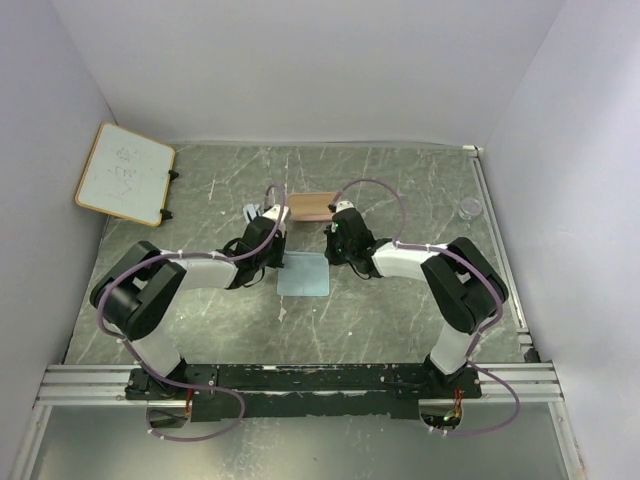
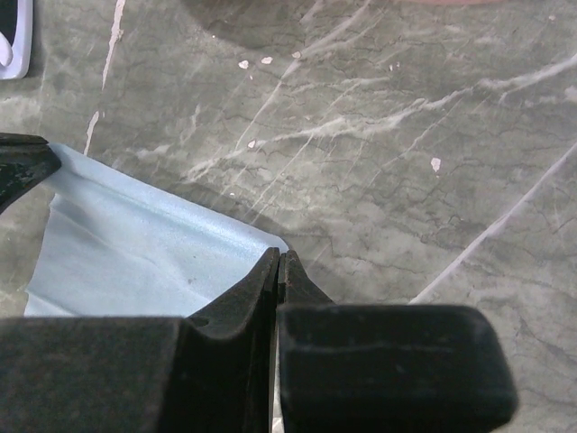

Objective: Organize the sunglasses
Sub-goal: Fold the glasses cleaning cloth at the center of the board.

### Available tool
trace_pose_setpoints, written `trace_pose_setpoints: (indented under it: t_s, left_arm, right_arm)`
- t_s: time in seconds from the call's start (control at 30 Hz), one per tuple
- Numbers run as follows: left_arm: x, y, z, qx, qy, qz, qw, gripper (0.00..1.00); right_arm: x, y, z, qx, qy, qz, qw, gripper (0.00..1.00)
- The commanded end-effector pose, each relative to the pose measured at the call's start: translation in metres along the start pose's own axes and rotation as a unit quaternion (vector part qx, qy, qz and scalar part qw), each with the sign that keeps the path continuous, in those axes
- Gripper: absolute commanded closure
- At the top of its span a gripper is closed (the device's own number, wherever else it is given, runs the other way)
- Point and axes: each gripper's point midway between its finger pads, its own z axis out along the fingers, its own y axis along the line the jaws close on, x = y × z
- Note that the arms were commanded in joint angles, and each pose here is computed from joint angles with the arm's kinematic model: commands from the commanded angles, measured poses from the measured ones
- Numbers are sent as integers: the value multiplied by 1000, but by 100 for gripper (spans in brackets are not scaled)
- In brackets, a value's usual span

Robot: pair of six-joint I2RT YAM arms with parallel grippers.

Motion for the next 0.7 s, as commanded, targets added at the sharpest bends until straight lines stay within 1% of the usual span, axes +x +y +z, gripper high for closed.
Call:
trace_pose_setpoints:
  t_s: [0.0, 0.13, 0.5, 0.67]
  left_arm:
    - [-16, -2, -10, 1, -28, -7, 1000, 93]
    - [-21, -4, -11, 7, -34, -6, 999, 93]
    - [-14, -6, -12, 11, -28, -4, 1000, 93]
    - [-9, -7, -3, 11, -16, -1, 1000, 93]
  right_arm:
    - [-5, -1, -7, 4, -13, -6, 1000, 100]
    - [-6, 0, -9, 2, -16, -5, 1000, 100]
    - [-14, 6, -20, -9, -32, -6, 999, 100]
    - [-5, 4, -8, -5, -14, -9, 1000, 100]
